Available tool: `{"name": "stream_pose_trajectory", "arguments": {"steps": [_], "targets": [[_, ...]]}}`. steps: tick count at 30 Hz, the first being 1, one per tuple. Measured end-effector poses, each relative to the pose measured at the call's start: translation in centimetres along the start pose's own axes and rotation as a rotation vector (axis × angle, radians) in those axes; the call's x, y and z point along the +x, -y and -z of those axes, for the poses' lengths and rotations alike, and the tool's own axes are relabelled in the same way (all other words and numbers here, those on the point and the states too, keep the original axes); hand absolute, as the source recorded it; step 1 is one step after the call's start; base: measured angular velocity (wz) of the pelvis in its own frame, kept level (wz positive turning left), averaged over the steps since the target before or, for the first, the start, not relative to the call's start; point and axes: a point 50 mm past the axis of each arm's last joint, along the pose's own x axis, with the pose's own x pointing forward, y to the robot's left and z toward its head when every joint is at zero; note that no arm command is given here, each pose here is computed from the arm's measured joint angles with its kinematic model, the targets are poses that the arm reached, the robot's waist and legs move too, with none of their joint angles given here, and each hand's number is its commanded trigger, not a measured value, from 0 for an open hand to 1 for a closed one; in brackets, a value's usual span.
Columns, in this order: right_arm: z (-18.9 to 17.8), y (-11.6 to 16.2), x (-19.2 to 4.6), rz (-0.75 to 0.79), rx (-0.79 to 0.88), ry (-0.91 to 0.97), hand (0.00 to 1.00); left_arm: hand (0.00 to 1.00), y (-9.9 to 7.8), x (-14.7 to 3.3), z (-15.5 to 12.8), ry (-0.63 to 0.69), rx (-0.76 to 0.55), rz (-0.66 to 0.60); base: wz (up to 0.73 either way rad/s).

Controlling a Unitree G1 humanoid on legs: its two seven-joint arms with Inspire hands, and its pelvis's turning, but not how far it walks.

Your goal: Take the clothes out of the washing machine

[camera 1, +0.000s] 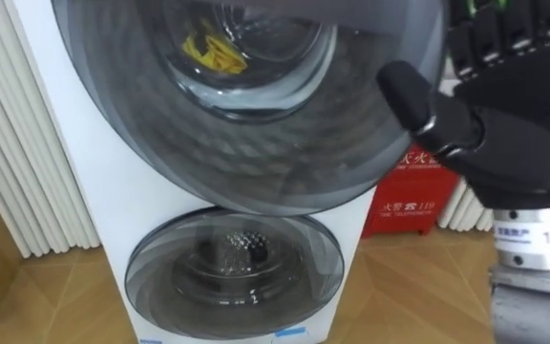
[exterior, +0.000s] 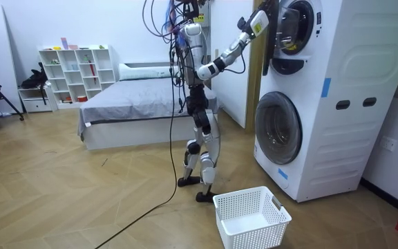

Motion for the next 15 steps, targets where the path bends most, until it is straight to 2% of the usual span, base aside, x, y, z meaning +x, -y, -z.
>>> {"name": "stream_pose_trajectory", "arguments": {"steps": [9, 15], "targets": [[-0.2, -1.3, 0.3, -0.106, 0.041, -0.008, 0.00, 0.00, -0.2, 0.1, -0.6, 0.024, 0.017, 0.003, 0.00], [-0.9, -2.2, 1.5, -0.235, 0.026, 0.027, 0.00, 0.00, -0.6, 0.2, -1.0, 0.034, 0.021, 0.001, 0.01]]}}
